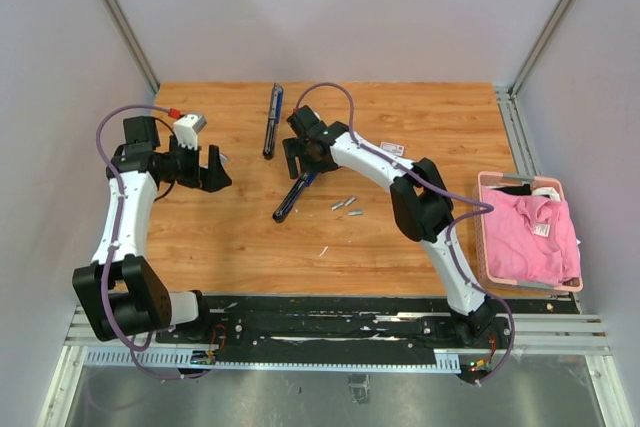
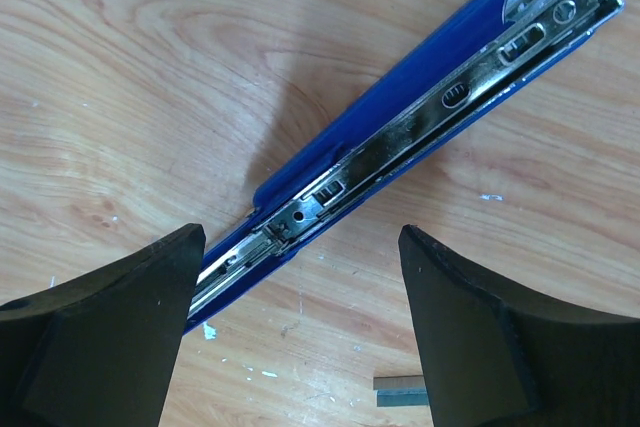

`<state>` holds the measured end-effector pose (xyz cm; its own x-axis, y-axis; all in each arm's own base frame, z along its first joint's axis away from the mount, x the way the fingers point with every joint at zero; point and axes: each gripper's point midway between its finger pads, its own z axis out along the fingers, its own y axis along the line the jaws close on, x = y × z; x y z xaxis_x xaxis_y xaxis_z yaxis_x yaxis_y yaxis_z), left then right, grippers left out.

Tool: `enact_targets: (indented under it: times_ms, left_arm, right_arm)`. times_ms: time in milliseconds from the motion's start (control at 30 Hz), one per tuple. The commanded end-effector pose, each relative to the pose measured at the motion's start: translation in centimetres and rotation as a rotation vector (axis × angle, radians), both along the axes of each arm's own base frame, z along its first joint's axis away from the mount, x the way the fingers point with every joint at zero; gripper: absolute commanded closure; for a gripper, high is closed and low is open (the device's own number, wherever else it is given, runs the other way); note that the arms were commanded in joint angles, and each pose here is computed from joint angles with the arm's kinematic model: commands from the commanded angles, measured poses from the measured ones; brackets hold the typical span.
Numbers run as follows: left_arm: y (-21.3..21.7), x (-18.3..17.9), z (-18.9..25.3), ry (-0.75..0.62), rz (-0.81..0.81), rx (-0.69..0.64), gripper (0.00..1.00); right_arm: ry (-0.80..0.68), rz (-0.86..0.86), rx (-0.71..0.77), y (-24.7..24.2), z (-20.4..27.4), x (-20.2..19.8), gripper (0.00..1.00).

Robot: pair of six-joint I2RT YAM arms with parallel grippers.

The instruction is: Unload the staples from the stapler

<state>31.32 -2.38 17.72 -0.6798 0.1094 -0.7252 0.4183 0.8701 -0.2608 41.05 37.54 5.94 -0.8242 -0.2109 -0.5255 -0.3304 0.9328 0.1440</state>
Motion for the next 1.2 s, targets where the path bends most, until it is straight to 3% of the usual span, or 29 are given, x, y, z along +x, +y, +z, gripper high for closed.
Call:
enact_targets:
  times_ms: [0, 300, 567, 733, 1167]
  left_arm:
    - [-0.2, -0.2, 0.2, -0.022, -0.035, 0.003, 0.02]
    - [-0.2, -0.3, 0.5, -0.05, -0.034, 0.009, 0.02]
    - [-0.3, -0.3, 0.3, -0.044, -0.038, 0.006, 0.02]
    - [-0.3, -0.3, 0.3, -0.049, -0.039, 0.008, 0.02]
    - [-0.3, -0.3, 0.1, -0.044, -0.043, 0.004, 0.02]
  right_arm:
    - [-0.006, -0.055, -0.033, -0.1, -0.2, 0.0, 0.19]
    - [0.0, -0.054, -0.051, 0.2, -1.4, 0.3, 0.2]
    - [0.004, -0.035, -0.046, 0.6, -2.3, 0.6, 0.29]
    - [-0.007, -0.022, -0.047, 0.6, -2.2, 1.1, 0.44]
    - [-0.033, -0.048, -0.055, -2.1, -2.3, 3.6, 0.6]
